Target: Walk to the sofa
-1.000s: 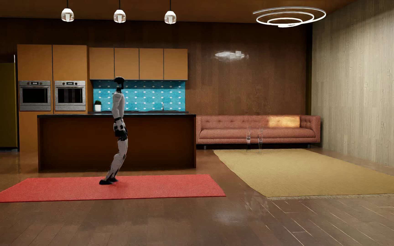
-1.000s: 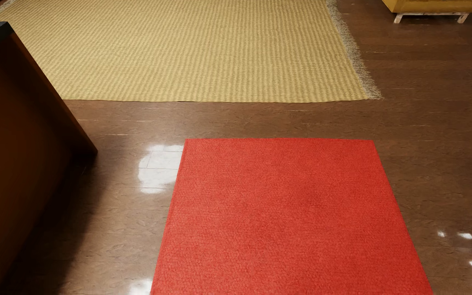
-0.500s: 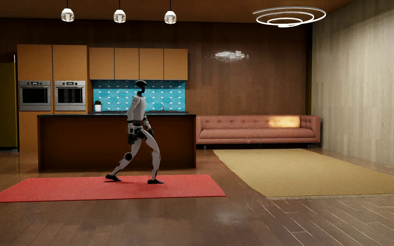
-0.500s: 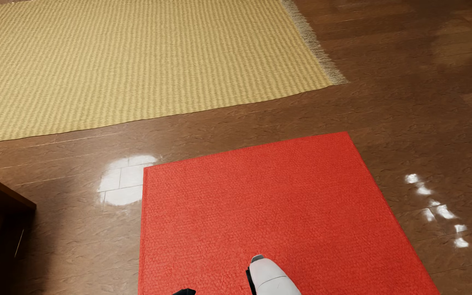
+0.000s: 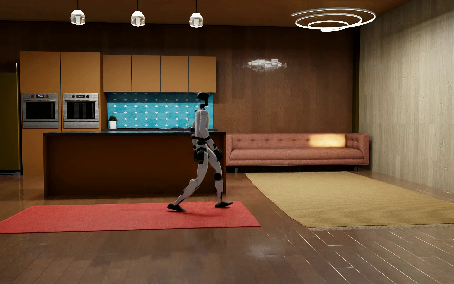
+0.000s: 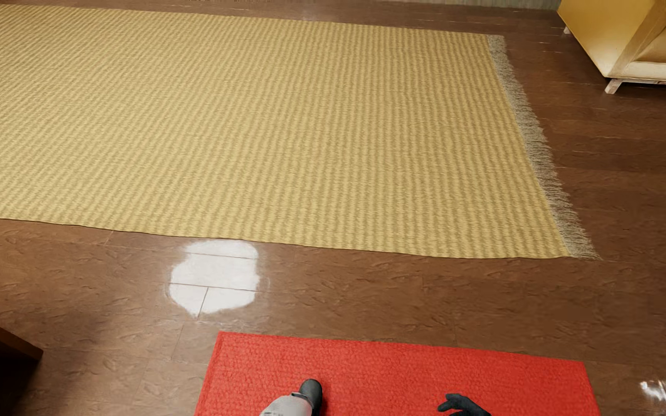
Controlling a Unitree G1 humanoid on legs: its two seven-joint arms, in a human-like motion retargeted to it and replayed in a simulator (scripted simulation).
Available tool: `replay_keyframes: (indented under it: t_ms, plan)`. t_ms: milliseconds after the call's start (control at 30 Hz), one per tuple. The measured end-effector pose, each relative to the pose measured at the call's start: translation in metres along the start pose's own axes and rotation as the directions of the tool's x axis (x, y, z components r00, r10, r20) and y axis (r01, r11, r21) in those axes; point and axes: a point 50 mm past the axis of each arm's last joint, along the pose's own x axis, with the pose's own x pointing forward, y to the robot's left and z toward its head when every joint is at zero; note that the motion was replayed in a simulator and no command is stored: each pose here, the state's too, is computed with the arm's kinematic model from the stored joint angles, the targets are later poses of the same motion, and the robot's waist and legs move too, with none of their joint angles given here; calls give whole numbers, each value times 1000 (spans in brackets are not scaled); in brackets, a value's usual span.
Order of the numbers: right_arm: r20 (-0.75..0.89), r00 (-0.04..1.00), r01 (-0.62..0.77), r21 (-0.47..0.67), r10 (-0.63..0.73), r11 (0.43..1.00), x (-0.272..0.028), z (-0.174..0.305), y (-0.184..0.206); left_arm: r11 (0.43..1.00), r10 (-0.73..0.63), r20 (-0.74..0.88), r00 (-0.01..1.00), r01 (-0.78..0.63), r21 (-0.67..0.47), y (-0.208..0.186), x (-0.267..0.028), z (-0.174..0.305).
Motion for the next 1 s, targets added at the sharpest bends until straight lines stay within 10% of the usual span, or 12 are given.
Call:
replay_keyframes:
  t_ms: [333,567,1000]
  plan:
    - [-331,931,-147,52,156,988,-45,-98,62,994,63,159,985,-77,83,37,6,53]
    - [-442,882,-174,16,163,985,-64,-128,60,949,313,357,880,-305,-78,123,-16,115]
    - [-99,995,21,31,-18,999,-18,-38,-2,1000,0,-30,1000,0,-21,-2,0,-6]
